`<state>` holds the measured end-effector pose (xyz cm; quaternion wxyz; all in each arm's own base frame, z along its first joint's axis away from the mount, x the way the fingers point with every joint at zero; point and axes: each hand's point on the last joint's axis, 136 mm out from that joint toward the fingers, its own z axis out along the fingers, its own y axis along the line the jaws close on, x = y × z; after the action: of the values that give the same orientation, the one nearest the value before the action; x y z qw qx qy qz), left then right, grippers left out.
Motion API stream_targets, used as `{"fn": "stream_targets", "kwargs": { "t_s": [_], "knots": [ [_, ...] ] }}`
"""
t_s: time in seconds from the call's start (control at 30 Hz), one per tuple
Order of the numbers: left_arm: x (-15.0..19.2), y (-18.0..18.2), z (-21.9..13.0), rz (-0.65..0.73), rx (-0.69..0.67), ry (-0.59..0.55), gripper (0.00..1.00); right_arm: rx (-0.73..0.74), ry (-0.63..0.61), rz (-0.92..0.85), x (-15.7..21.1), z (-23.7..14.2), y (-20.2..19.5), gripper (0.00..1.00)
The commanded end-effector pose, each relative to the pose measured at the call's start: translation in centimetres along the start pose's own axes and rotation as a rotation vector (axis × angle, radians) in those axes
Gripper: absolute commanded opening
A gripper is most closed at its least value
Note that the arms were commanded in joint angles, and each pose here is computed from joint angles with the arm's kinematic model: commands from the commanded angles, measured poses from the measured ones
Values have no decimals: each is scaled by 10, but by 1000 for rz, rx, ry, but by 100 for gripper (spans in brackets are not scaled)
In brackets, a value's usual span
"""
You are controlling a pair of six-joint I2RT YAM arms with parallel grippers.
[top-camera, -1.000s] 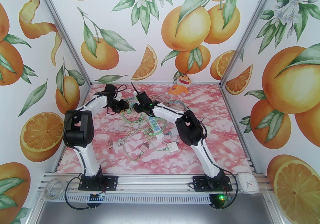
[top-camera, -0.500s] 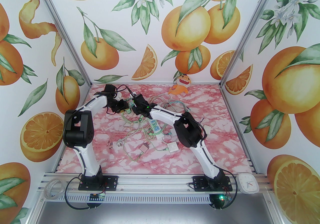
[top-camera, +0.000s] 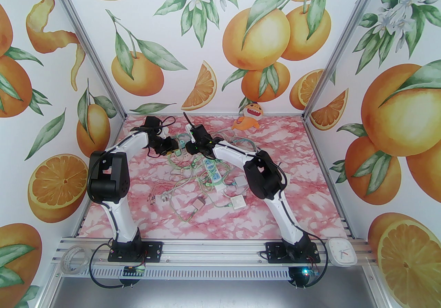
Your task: Pull the plug off the socket
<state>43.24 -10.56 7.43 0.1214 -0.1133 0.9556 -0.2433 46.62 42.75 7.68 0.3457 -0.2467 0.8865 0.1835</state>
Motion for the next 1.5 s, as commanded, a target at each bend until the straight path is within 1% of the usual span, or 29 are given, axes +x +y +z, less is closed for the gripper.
{"fn": "stream_targets", "kwargs": {
  "t_s": [0.0, 0.13, 0.3, 0.4, 0.5, 0.6, 0.7, 0.87, 1.03, 1.27, 1.37, 1.47],
  "knots": [
    [58, 66, 40, -91, -238, 195, 33, 12, -69, -124, -36, -32, 34, 20],
    [57, 63, 41, -85, -239, 194, 33, 15, -50, -236, -24, -30, 62, 20],
    [59, 63, 42, -83, -242, 202, 33, -3, -44, -237, -20, -31, 72, 20],
    [61, 65, 42, -83, -248, 205, 33, 13, -58, -228, -28, -37, 66, 20],
    [61, 66, 43, -83, -249, 207, 33, -4, -80, -128, -43, -43, 46, 20],
    [62, 66, 43, -83, -249, 210, 33, -41, -95, 8, -54, -46, 21, 19],
    [62, 65, 43, -83, -248, 209, 33, -61, -103, 50, -58, -45, 13, 18],
    [59, 59, 44, -78, -239, 205, 33, -50, -59, -29, -46, -30, 30, 18],
    [58, 57, 45, -71, -240, 206, 33, 5, -14, -127, -26, -17, 52, 18],
    [60, 56, 50, -67, -238, 216, 33, -67, 11, -181, -7, -10, 96, 19],
    [60, 56, 51, -64, -240, 218, 33, -107, 6, -182, -7, -15, 109, 19],
    [61, 57, 52, -63, -243, 222, 33, -105, -20, -167, -18, -22, 108, 19]
  ]
}}
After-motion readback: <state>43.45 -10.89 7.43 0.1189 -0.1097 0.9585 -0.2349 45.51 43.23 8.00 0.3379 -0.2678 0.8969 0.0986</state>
